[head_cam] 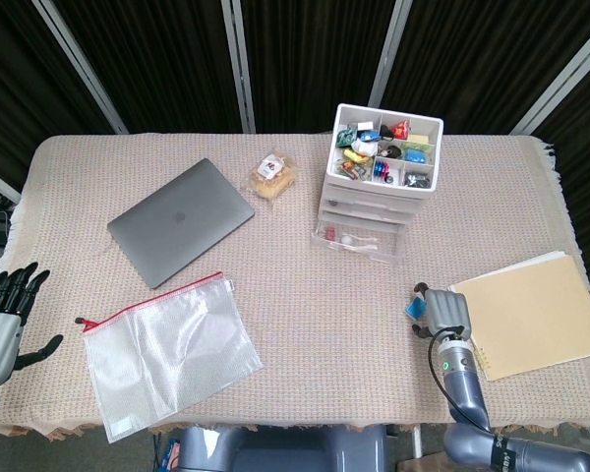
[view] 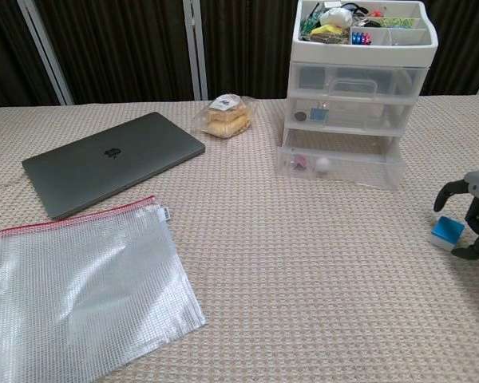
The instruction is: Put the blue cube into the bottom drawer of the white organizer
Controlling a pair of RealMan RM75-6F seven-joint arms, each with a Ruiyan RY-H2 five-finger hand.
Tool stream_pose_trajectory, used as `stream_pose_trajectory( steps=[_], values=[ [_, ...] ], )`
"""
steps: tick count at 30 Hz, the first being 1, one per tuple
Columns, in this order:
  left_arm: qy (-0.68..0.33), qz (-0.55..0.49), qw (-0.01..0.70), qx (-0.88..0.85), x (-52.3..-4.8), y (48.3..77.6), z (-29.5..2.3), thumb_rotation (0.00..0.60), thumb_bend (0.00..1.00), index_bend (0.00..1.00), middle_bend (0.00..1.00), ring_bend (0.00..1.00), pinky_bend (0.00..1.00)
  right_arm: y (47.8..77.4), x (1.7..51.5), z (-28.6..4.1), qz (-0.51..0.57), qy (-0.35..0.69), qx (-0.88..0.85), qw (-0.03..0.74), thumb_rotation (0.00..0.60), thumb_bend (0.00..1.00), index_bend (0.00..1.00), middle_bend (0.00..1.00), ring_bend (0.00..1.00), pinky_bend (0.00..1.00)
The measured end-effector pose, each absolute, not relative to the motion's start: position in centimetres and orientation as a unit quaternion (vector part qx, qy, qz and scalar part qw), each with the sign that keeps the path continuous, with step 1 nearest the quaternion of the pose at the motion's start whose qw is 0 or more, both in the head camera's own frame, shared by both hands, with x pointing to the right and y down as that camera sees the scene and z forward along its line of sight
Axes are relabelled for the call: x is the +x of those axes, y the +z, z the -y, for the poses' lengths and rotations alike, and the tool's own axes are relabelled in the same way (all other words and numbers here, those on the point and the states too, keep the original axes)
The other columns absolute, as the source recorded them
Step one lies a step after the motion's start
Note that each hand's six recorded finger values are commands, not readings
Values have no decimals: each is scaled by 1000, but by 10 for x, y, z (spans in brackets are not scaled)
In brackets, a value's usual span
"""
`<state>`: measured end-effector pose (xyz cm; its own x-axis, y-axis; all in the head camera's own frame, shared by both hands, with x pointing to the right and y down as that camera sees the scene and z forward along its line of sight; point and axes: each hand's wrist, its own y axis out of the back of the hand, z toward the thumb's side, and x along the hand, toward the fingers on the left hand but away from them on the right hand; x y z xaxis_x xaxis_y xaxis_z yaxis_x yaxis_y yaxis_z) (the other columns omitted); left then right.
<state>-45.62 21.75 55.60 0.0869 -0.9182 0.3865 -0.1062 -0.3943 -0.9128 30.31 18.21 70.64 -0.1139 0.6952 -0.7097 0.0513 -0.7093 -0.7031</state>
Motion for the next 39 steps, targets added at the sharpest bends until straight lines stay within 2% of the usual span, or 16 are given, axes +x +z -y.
stream_pose_trajectory(
  steps=[12,26,39],
  values=[
    [-543,-404,372,-636,-456,556,-217,600,240,64,0,0,0,715,305,-184,298,690,-619,227,600,219,341,830,871,686],
    [-543,-406,369,-636,-457,556,-217,600,239,72,0,0,0,717,304,-182,304,691,-612,233,600,242,542,841,876,686],
    [-543,-407,367,-636,-457,556,-217,600,239,72,0,0,0,704,293,-173,318,674,-619,248,600,250,551,843,877,686]
  ],
)
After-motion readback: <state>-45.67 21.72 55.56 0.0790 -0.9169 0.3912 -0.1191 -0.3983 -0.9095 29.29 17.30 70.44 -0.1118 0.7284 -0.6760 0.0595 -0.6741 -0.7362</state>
